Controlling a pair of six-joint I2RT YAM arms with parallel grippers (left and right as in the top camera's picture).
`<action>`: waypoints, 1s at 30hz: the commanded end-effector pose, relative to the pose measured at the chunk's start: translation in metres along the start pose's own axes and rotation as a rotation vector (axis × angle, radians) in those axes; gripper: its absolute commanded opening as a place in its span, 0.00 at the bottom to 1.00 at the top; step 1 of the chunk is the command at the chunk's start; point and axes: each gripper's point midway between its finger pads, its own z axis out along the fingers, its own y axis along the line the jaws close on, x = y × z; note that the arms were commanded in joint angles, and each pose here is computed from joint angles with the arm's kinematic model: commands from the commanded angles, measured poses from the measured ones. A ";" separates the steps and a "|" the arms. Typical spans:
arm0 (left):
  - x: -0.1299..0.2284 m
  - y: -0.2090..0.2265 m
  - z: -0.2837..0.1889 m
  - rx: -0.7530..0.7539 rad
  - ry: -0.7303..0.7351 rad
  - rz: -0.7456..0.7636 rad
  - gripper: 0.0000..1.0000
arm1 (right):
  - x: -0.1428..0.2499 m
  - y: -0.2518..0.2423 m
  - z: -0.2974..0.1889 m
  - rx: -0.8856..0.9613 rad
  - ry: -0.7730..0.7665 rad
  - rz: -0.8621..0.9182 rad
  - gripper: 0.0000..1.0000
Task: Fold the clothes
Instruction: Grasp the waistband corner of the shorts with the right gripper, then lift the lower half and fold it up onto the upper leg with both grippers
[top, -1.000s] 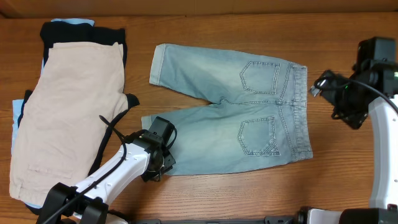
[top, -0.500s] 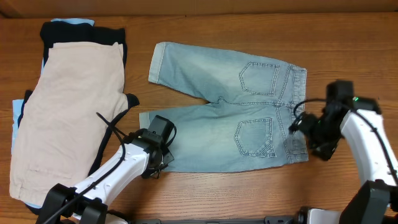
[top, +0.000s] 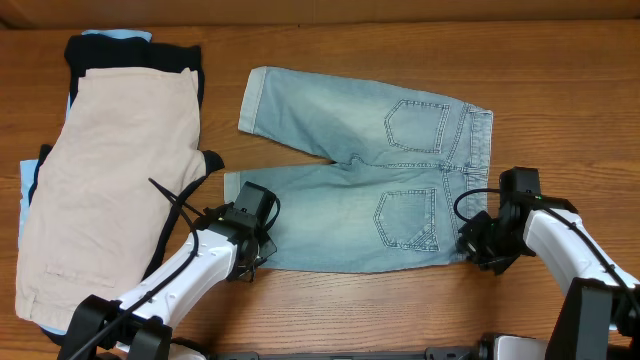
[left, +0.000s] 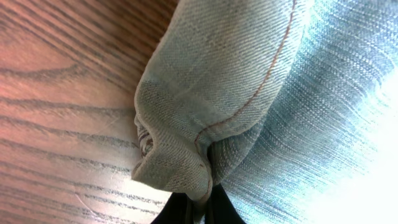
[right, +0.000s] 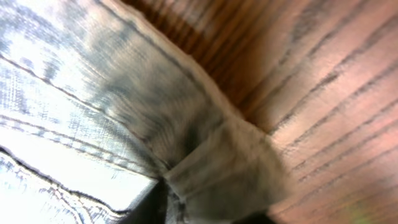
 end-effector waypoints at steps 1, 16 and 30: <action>-0.014 0.009 0.002 -0.039 -0.044 0.043 0.04 | -0.004 0.002 0.001 -0.007 -0.031 -0.004 0.04; -0.090 -0.037 -0.130 0.024 -0.118 0.246 0.04 | -0.007 0.038 -0.133 -0.174 -0.236 -0.142 0.04; -0.057 -0.031 -0.195 0.036 0.025 0.382 0.04 | 0.060 -0.014 -0.176 -0.190 -0.259 -0.138 0.05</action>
